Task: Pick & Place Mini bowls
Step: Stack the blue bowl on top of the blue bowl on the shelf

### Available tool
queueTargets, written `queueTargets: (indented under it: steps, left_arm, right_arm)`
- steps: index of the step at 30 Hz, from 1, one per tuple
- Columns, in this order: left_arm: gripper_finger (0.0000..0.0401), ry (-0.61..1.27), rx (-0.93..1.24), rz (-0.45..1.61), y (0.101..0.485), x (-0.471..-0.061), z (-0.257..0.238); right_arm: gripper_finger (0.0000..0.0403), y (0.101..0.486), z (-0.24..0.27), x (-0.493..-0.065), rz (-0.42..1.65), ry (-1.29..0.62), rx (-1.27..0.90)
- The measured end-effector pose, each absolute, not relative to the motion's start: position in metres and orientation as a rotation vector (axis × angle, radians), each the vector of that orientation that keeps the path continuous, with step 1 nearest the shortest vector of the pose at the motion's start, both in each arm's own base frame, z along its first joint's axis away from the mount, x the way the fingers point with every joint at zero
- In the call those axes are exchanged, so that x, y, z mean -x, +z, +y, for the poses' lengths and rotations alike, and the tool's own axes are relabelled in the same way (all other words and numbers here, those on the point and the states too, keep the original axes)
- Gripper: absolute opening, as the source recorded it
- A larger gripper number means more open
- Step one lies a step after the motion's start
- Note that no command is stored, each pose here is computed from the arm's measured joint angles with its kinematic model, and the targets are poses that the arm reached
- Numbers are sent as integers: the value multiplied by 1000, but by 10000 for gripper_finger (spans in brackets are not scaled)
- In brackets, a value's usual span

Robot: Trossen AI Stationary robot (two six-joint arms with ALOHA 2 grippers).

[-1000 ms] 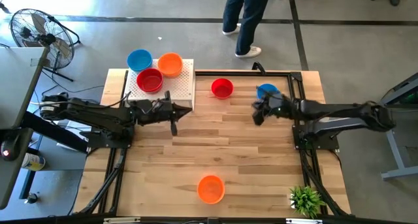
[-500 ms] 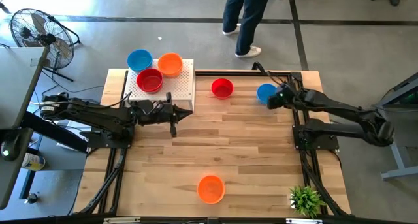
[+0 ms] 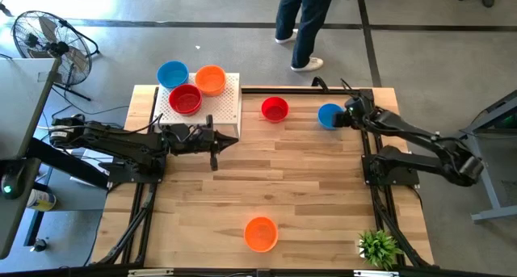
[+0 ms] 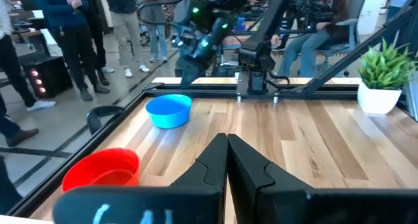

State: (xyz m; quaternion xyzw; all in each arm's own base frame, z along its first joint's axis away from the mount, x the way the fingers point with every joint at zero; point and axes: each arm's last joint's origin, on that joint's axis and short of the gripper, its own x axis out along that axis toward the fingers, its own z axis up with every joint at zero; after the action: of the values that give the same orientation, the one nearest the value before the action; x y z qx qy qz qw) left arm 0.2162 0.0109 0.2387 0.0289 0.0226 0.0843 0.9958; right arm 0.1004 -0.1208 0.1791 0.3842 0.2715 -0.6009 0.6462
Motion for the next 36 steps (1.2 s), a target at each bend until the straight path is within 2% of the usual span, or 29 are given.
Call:
queueTargets:
  steps: [10,21,30,36]
  left_arm:
    - [3,168,-57,47,239,-216,11]
    - [3,149,-55,55,238,-216,10]
    - [3,151,-59,75,236,-216,10]
    - [3,133,-53,101,233,-216,10]
  right_arm:
    - [107,154,-138,-113,709,-1364,-868]
    - [6,149,-141,-117,743,-1330,-847]
    - [3,168,-122,-115,720,-1192,-833]
    - [3,175,-93,-134,706,-1045,-827]
